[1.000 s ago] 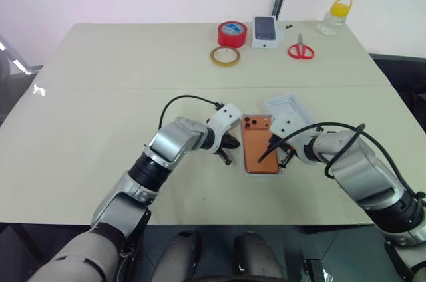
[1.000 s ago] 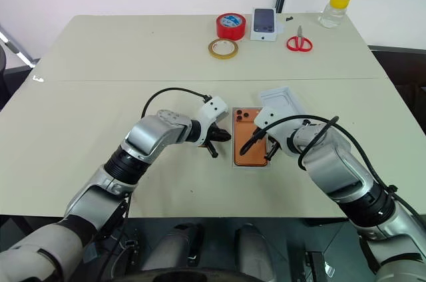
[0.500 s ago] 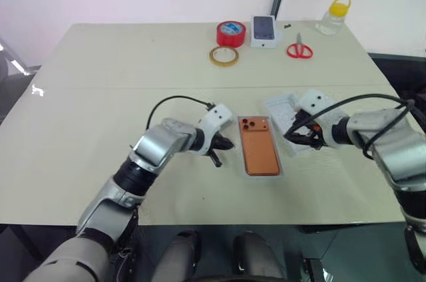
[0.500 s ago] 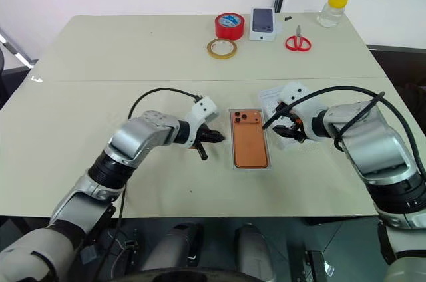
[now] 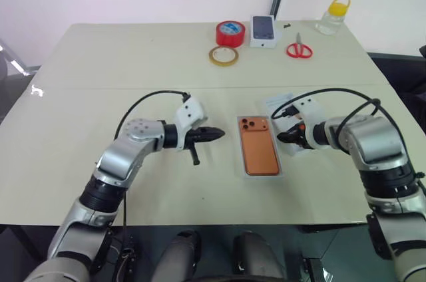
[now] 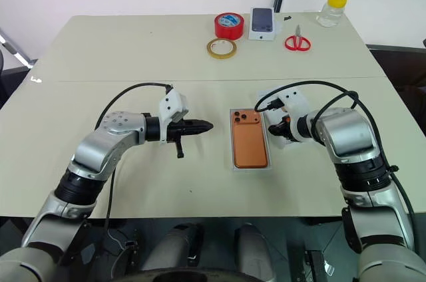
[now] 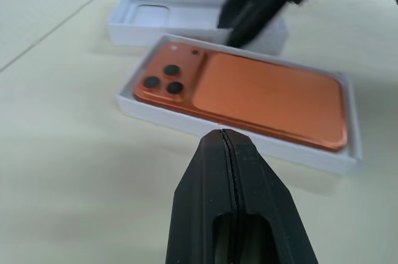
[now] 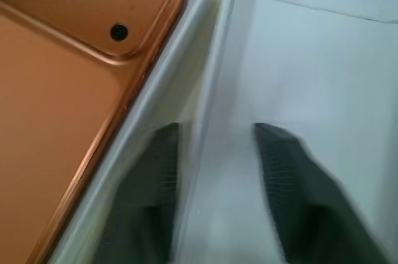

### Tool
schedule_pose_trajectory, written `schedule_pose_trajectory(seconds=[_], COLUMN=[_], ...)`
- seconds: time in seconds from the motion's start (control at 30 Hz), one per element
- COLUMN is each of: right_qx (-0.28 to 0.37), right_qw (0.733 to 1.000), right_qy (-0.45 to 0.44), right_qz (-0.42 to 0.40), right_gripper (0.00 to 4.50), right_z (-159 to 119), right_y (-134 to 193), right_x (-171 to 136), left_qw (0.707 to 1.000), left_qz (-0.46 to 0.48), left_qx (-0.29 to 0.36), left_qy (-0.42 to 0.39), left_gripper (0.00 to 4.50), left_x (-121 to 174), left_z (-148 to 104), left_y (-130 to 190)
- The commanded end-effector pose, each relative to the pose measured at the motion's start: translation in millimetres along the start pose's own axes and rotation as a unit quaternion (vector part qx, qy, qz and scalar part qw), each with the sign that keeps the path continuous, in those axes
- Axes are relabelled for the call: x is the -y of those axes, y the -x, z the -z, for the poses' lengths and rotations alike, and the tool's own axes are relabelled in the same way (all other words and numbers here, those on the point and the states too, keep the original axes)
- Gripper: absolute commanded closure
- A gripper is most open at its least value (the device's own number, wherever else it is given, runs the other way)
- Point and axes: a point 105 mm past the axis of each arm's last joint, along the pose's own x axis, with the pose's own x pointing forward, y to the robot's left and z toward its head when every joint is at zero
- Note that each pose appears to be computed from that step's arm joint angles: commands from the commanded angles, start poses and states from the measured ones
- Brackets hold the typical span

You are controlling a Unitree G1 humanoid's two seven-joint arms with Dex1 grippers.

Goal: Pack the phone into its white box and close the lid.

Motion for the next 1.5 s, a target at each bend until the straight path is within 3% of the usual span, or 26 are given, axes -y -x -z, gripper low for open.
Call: schedule_pose_trajectory(seconds=[0.03,0.2,0.33,0.47,0.63,0.7,0.87,1.0,1.03,1.13,1.27,1.43,1.5], right_qx=[0.019,0.063,0.166,0.223,0.228,0.206,0.187,0.139,0.135,0.146,0.158,0.149,0.14], right_qw=[1.0,0.998,0.977,0.933,0.842,0.819,0.795,0.803,0.804,0.813,0.867,0.937,0.953], right_qy=[-0.013,-0.029,-0.079,-0.102,-0.204,-0.279,-0.429,-0.497,-0.504,-0.49,-0.405,-0.271,-0.239], right_qz=[0.004,-0.002,-0.108,-0.264,-0.444,-0.456,-0.386,-0.298,-0.286,-0.28,-0.243,-0.161,-0.123], right_gripper=[4.48,4.48,4.48,4.48,4.48,4.48,4.48,4.48,4.21,3.06,1.04,1.04,1.04], right_z=[-11,-33,-76,-97,-97,-88,-74,-51,-49,-51,-53,-58,-57], right_y=[5,22,57,70,77,71,52,33,31,34,35,55,58], right_x=[1,1,-23,-65,-135,-154,-173,-159,-155,-150,-116,-59,-41], left_qw=[0.999,0.999,0.994,0.989,0.982,0.981,0.985,0.992,0.993,0.996,0.998,0.998,0.997], left_qz=[0.014,-0.026,-0.106,-0.146,-0.187,-0.191,-0.169,-0.124,-0.116,-0.077,-0.032,0.008,0.023], left_qx=[0.015,0.008,0.011,0.014,0.011,0.018,0.028,0.02,0.015,0.01,0.013,0.017,0.018], left_qy=[-0.028,-0.035,-0.009,-0.005,-0.008,-0.011,-0.014,-0.031,-0.036,-0.05,-0.059,-0.065,-0.069], left_gripper=[4.5,4.5,4.5,4.5,4.5,4.5,4.5,4.5,4.5,4.5,4.5,4.5,4.5], left_x=[5,-9,-39,-54,-72,-75,-70,-56,-54,-43,-31,-19,-14], left_z=[-11,-7,1,6,6,2,-3,-2,-1,-3,-9,-16,-19], left_y=[4,14,42,62,75,74,60,36,32,9,-17,-38,-46])
